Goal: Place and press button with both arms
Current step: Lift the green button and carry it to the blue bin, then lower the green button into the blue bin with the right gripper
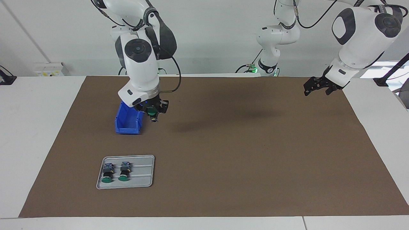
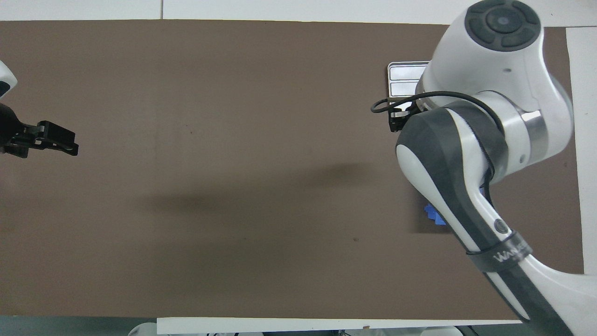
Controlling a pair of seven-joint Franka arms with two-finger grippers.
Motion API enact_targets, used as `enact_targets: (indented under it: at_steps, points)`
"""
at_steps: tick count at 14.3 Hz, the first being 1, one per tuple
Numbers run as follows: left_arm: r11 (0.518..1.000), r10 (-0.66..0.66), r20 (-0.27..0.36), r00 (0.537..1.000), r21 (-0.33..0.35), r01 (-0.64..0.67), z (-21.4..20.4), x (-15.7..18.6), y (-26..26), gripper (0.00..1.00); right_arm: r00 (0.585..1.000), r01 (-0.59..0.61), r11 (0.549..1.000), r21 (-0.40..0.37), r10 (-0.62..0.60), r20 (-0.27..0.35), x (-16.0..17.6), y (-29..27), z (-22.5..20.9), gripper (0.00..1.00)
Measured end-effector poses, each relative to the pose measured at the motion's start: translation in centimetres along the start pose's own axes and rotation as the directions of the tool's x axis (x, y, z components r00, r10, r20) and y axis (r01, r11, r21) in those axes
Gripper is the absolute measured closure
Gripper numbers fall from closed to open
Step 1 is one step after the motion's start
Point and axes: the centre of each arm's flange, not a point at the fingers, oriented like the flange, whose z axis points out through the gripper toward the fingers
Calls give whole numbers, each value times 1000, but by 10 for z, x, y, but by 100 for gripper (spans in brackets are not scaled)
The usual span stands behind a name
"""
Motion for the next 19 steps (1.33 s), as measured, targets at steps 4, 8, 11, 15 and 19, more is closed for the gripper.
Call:
enact_targets:
  at_steps: [4,8,11,15,19]
  points:
    - [1000,0,0,1000,0,0,0,0,0,0,991,-128,991,-26,129,28,-16,78,6,63]
    - [1000,0,0,1000,0,0,0,0,0,0,987,-156,987,-46,158,41,-47,98,20,63]
    - [1000,0,0,1000,0,0,0,0,0,0,989,-146,988,-41,146,5,-64,97,43,63]
    - [1000,0,0,1000,0,0,0,0,0,0,995,-101,994,-34,101,-6,-73,108,75,63]
    - [1000,0,0,1000,0,0,0,0,0,0,998,-60,998,-29,60,1,-69,120,90,63]
